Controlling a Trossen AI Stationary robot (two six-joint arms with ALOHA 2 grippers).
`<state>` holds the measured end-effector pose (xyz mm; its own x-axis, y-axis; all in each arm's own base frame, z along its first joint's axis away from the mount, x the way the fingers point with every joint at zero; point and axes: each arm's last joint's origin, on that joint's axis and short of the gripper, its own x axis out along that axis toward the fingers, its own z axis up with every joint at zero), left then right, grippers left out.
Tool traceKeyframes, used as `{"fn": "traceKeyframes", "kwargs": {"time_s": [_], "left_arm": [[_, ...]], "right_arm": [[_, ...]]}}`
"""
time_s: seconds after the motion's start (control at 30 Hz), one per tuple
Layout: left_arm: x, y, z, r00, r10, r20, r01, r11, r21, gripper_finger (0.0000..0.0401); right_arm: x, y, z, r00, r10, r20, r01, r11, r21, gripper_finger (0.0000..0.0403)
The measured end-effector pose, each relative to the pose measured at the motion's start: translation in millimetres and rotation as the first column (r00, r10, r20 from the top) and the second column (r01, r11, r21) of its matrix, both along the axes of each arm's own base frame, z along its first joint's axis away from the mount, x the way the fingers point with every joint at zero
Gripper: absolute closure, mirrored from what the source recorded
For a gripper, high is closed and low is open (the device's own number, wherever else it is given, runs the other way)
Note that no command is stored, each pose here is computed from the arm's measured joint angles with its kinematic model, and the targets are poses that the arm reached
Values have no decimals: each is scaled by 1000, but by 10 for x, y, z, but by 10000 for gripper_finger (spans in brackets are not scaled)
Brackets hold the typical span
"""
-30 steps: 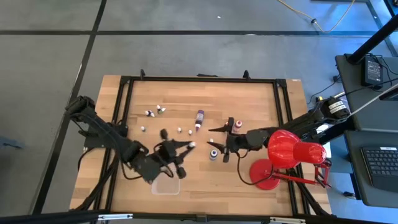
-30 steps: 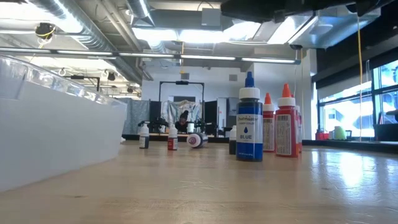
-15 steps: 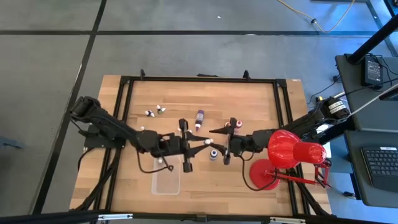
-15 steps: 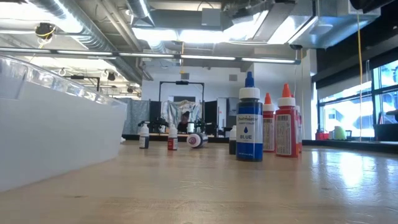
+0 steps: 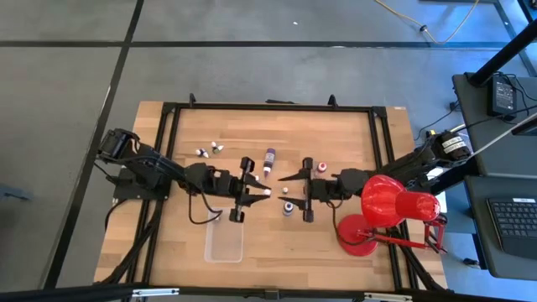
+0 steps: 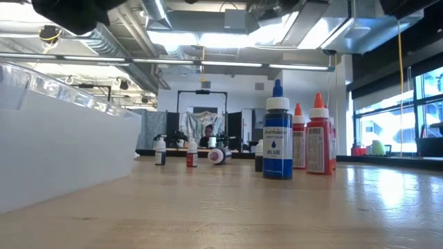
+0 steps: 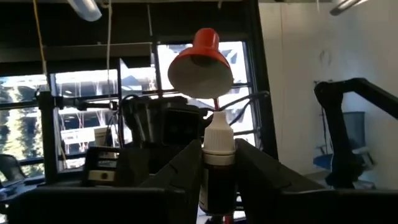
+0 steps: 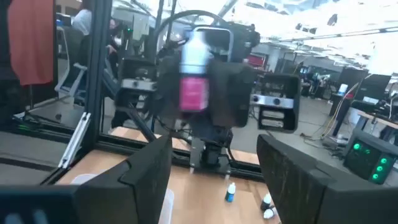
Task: Pick & Place food coloring
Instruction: Put the small red food coloring bottle into the bin
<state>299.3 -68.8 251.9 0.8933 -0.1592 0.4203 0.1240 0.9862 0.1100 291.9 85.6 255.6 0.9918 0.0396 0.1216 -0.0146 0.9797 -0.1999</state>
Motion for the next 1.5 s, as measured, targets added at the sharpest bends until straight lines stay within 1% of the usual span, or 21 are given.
{"fn": "traceKeyframes", "kwargs": {"time_s": [0.07, 0.17, 0.27, 0.4, 0.57, 0.7, 0.8, 0.93, 1.13, 1.23, 1.5], "left_arm": [[11, 11, -16, 1000, 13, -1, -13, 1000, 19, 319], [22, 30, -30, 1000, 27, -3, -27, 999, 39, 316], [24, 37, -27, 1000, 22, 2, -22, 998, 52, 315], [14, 40, -5, 999, 0, 33, -2, 997, 73, 314], [14, 47, -3, 999, -22, 38, 19, 996, 85, 314], [13, 44, -2, 999, -26, 39, 23, 996, 85, 316], [10, 39, 1, 999, -29, 42, 26, 996, 84, 318], [10, 38, 2, 999, -30, 43, 26, 996, 84, 315], [9, 29, 1, 997, -63, 43, 58, 993, 100, 314], [9, 28, 0, 997, -65, 42, 60, 993, 100, 314], [9, 27, -1, 997, -69, 39, 65, 993, 95, 313]], "right_arm": [[43, -6, -51, 1000, 1, 4, -1, 1000, 8, 164], [91, -9, -91, 999, 1, 42, -2, 1000, 31, 164], [123, -2, -117, 997, 3, 82, -7, 999, 44, 164], [182, 29, -96, 992, 43, 120, -52, 996, 68, 164], [343, 85, -69, 989, 74, 131, -83, 995, 64, 164], [434, 117, -83, 990, 73, 119, -78, 996, 35, 165], [453, 123, -78, 990, 73, 121, -78, 996, 35, 176], [447, 121, -65, 990, 72, 123, -77, 996, 36, 203], [444, 120, -56, 989, 72, 129, -78, 996, 38, 237], [443, 123, -54, 989, 73, 131, -79, 996, 38, 243], [435, 144, -50, 988, 79, 136, -85, 996, 38, 245]]}}
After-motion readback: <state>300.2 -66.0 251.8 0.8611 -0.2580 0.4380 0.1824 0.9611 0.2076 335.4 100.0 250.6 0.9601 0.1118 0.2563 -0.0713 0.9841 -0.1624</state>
